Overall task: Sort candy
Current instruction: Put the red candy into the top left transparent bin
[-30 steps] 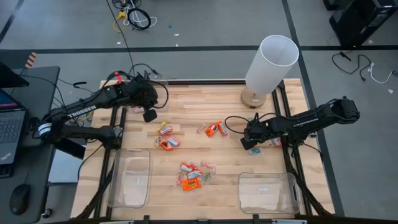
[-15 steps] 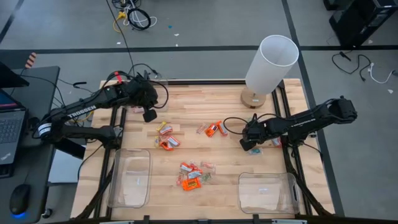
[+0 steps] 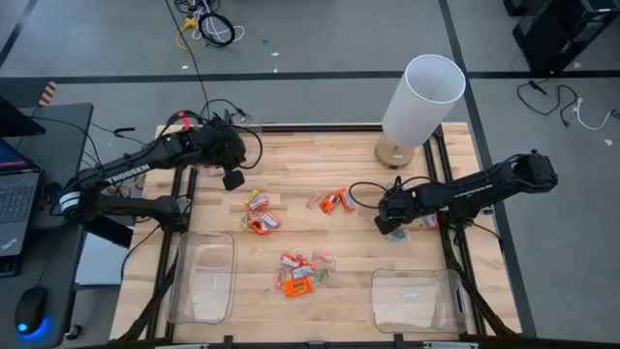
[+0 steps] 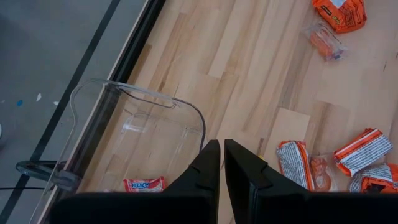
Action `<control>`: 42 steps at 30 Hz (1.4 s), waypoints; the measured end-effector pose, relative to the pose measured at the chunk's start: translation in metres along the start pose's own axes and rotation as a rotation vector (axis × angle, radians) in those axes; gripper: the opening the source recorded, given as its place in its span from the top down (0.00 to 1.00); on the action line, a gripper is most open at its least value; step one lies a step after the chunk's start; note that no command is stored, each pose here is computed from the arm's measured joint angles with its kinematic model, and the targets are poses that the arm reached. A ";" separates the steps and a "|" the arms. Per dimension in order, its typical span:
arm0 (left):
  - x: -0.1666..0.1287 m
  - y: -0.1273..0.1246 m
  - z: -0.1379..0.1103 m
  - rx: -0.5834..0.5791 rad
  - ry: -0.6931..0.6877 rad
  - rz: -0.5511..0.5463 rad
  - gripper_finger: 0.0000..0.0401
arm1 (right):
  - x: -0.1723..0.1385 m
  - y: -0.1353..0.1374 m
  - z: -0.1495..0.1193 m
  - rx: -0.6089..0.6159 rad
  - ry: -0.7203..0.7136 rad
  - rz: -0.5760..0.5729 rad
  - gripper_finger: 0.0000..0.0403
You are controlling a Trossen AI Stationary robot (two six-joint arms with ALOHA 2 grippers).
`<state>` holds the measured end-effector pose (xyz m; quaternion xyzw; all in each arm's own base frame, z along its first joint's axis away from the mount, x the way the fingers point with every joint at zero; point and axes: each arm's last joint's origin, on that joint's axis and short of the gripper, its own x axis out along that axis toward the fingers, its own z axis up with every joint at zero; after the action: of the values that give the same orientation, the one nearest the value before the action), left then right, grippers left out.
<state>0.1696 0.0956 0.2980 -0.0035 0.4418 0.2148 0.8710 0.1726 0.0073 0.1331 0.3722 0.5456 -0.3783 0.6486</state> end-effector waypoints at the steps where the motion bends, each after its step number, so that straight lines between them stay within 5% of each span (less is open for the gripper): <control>1: 0.000 0.000 0.000 0.000 0.000 0.000 0.93 | 0.000 0.000 0.000 0.000 0.001 0.000 0.72; 22: 0.000 0.001 0.006 -0.035 -0.063 0.011 0.94 | -0.023 -0.003 -0.003 -0.002 -0.034 0.152 0.85; 42: -0.003 -0.023 0.010 0.038 -0.090 -0.070 0.94 | -0.058 0.006 0.004 -0.088 -0.279 0.476 0.95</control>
<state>0.1848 0.0759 0.3025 0.0075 0.4060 0.1756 0.8968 0.1730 0.0118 0.1915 0.4055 0.3642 -0.2388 0.8037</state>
